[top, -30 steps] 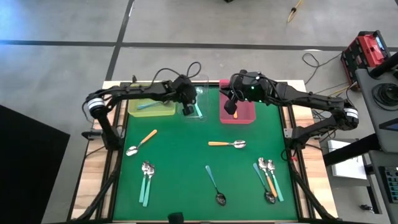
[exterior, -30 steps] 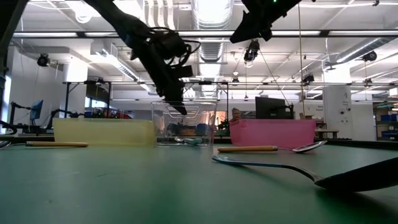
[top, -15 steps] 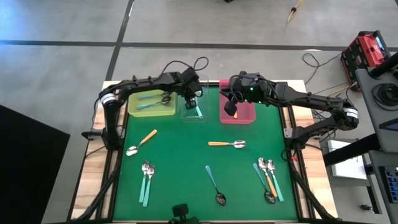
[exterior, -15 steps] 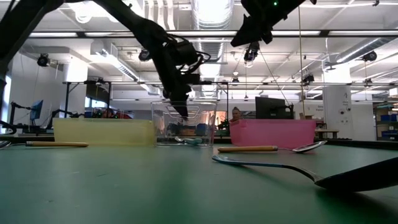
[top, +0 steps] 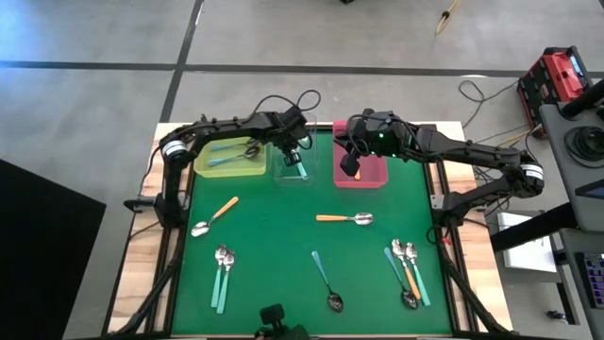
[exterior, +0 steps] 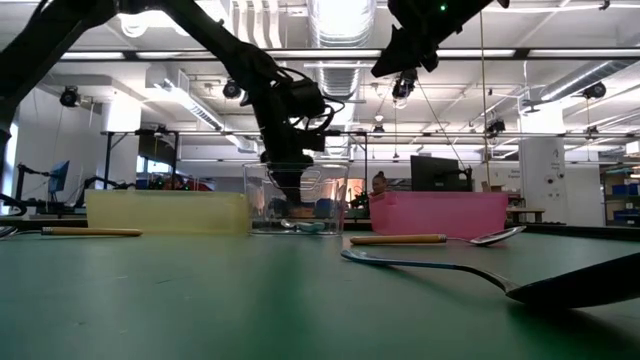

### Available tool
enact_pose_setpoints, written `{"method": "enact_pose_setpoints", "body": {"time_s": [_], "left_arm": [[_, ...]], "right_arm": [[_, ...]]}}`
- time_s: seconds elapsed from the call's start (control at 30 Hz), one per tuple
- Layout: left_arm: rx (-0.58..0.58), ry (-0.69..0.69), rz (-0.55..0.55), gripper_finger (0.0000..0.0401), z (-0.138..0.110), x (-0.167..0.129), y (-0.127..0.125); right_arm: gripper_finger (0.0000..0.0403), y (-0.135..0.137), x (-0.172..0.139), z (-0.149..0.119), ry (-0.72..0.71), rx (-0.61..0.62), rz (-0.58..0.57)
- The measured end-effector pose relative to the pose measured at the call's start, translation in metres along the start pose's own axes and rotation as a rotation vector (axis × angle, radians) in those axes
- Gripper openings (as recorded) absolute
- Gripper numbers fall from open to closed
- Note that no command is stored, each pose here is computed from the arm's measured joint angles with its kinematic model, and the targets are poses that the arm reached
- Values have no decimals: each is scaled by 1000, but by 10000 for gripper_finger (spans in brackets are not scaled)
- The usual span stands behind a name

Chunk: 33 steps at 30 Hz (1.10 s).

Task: Sort silverware by color (type)
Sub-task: Put the green spoon into the transparent bin

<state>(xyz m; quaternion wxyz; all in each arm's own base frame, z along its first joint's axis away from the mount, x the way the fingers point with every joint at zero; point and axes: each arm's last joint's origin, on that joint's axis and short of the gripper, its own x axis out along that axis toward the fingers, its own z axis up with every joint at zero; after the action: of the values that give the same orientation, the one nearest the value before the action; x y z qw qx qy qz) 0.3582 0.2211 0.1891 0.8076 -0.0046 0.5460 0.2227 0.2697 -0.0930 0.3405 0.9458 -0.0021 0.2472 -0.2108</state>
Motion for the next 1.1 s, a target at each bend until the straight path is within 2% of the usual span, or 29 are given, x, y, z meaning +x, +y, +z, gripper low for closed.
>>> {"method": "enact_pose_setpoints", "body": {"time_s": [0.27, 0.57, 1.1], "left_arm": [[-22, 3, 21, 0, 0, 4, 1], [-14, 54, 8, 0, -6, 26, -4], [-21, 25, 15, 0, -3, 27, -3]], "right_arm": [[43, 0, 0, 0, 0, -1, 0], [43, 0, 0, 0, 0, 1, 0], [43, 0, 0, 0, 0, 6, 0]]}}
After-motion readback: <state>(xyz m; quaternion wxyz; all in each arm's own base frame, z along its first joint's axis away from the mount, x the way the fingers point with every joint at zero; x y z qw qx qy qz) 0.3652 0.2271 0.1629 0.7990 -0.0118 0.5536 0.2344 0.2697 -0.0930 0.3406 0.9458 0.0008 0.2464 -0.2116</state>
